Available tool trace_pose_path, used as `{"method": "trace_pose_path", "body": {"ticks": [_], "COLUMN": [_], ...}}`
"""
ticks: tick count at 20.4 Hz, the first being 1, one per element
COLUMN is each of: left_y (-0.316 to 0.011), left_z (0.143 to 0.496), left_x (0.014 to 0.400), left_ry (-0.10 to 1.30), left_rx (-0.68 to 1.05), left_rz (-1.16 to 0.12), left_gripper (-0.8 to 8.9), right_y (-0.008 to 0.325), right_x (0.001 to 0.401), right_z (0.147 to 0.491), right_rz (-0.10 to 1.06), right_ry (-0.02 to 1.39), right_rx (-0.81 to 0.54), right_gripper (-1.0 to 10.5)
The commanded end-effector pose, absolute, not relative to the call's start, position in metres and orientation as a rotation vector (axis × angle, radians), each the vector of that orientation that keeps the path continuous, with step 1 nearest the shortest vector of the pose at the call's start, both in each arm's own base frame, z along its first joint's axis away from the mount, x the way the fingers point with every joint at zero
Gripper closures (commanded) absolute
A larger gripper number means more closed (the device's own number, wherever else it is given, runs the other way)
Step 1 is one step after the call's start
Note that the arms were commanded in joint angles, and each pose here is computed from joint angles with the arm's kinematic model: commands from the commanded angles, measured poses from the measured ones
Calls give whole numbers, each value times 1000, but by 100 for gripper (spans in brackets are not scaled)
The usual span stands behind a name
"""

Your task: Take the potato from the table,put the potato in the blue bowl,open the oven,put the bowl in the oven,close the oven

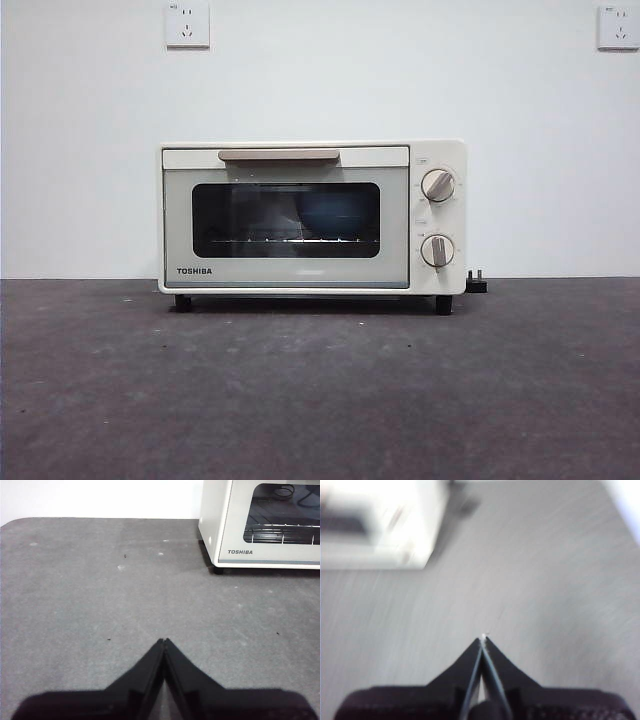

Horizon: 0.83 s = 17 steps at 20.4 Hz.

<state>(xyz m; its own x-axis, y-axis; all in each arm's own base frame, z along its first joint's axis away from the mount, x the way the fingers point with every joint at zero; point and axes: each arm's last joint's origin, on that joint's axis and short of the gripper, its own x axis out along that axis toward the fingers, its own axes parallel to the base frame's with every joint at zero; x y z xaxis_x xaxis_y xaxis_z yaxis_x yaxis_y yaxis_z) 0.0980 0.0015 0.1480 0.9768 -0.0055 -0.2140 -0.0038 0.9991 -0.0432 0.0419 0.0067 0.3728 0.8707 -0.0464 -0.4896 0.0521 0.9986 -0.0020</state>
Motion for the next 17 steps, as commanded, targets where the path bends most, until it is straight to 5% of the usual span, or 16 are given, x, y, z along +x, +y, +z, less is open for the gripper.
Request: {"method": "trace_pose_path", "body": {"ticks": [1, 6, 17], "left_y": [2, 2, 2], "left_z": [146, 146, 145], "left_x": [99, 99, 99], "left_ry": [218, 218, 220], "left_rx": [-49, -49, -49], "left_rz": [1, 1, 1], "left_gripper": [817, 817, 817], "right_y": [7, 8, -5], "right_x": [55, 93, 100], "right_z": [357, 302, 199], "right_rz": [-75, 180, -12], "right_ry": [417, 141, 92], "right_rx": [23, 55, 49], "right_gripper": [946, 946, 946]}}
